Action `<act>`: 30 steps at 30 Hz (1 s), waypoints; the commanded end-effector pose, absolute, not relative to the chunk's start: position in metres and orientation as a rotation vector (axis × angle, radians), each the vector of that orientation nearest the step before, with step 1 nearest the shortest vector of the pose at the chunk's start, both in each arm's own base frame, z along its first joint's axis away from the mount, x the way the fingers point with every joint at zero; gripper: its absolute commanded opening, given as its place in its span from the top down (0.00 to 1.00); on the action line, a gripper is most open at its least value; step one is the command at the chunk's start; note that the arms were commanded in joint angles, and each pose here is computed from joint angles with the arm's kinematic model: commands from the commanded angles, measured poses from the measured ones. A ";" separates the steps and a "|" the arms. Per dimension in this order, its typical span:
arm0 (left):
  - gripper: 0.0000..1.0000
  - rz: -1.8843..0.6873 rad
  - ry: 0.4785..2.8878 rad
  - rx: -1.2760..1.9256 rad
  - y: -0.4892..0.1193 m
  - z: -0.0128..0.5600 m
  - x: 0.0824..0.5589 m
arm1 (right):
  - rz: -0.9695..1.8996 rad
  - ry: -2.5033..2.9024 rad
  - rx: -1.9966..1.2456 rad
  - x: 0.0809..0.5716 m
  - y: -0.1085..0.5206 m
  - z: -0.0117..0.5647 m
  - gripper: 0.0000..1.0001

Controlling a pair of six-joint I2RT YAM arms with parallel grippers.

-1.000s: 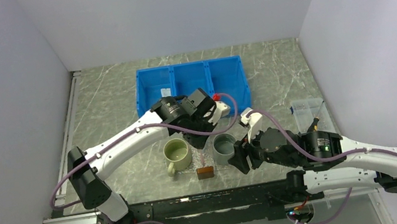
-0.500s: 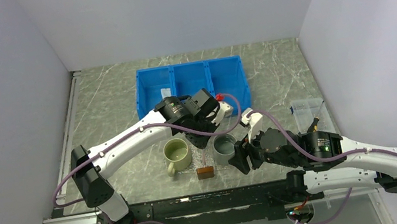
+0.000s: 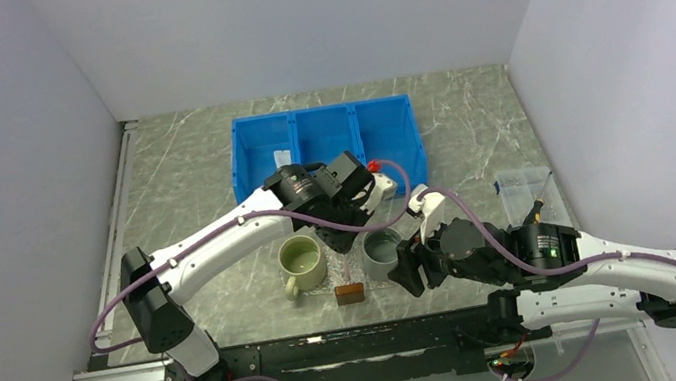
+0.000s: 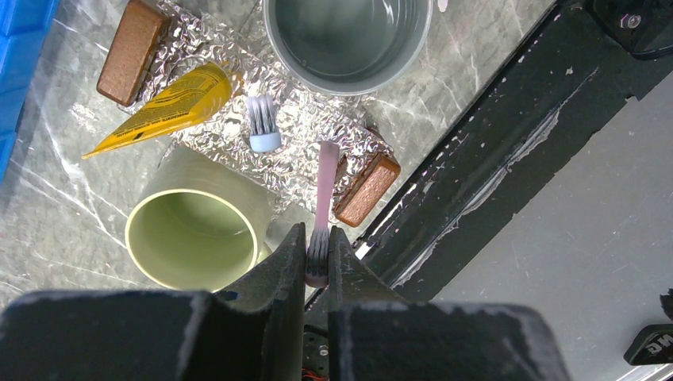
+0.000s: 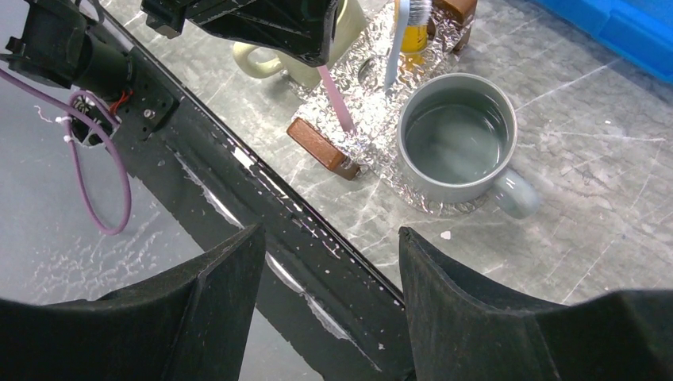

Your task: Prepare toiletry sets of a toothbrush and toothpaste on the tray

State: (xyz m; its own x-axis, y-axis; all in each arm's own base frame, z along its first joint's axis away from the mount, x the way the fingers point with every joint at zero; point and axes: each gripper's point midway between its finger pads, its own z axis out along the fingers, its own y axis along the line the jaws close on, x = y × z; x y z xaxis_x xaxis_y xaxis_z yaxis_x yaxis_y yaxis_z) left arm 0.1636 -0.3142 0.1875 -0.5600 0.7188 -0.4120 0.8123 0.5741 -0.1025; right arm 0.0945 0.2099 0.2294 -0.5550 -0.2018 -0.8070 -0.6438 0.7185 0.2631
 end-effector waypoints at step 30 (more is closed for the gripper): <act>1.00 -0.389 2.442 1.224 -0.308 0.204 0.163 | 0.718 2.107 -0.638 0.096 0.219 0.232 0.35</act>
